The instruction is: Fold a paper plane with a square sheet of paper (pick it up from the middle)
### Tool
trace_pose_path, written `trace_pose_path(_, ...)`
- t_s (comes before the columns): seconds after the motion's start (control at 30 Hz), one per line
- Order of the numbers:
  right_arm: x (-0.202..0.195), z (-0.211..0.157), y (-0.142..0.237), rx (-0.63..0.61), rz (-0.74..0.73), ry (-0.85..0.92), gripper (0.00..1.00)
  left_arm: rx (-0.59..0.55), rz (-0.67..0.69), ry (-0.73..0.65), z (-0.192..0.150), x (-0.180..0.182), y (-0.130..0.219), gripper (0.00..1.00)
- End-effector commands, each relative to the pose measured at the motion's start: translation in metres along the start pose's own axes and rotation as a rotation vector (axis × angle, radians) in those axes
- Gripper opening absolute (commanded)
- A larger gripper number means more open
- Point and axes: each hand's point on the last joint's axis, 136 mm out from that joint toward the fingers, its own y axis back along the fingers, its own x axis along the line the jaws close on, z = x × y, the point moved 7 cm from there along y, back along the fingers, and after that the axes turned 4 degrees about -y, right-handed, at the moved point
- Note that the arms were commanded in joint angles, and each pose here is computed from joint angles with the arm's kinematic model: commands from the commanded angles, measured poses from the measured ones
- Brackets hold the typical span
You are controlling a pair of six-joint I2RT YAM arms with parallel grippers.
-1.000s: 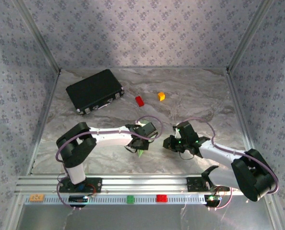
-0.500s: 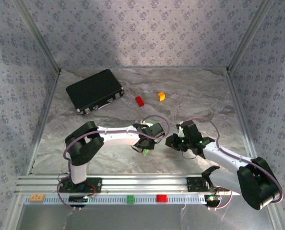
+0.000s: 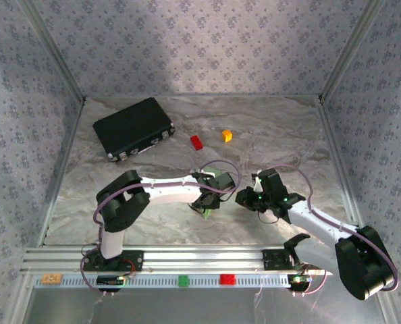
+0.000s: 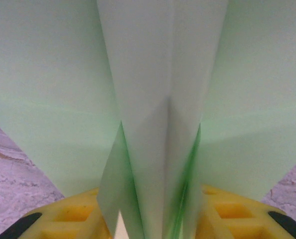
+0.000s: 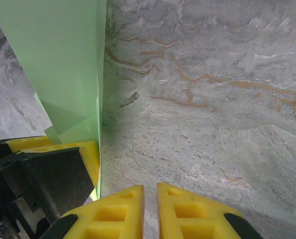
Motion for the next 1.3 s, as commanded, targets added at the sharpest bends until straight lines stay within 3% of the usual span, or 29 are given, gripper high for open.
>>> trace_pose_path(0.0,-0.001,-0.001,0.003,0.010,0.001,0.009,0.15,-0.015,0.023,0.031,0.002,0.000,0.007,0.39)
trace_pose_path(0.6,0.002,0.008,0.015,-0.026,-0.009,0.017,0.19,-0.103,-0.019,0.042,0.009,0.007,0.050,0.44)
trace_pose_path(0.87,0.006,0.023,0.035,-0.112,-0.062,0.033,0.23,-0.268,-0.033,0.052,0.017,0.030,0.086,0.44)
trace_pose_path(0.93,0.009,0.029,0.044,-0.157,-0.079,0.048,0.28,-0.326,-0.018,0.054,0.019,0.042,0.096,0.47)
trace_pose_path(1.07,0.017,0.043,0.068,-0.270,-0.112,0.079,0.48,-0.444,-0.020,0.074,0.023,0.067,0.112,0.59)
trace_pose_path(1.17,0.019,0.053,0.084,-0.361,-0.167,0.093,0.61,-0.465,-0.009,0.108,0.024,0.092,0.112,0.73)
trace_pose_path(1.27,0.019,0.066,0.103,-0.473,-0.255,0.075,0.67,-0.489,0.037,0.141,0.025,0.121,0.113,0.85)
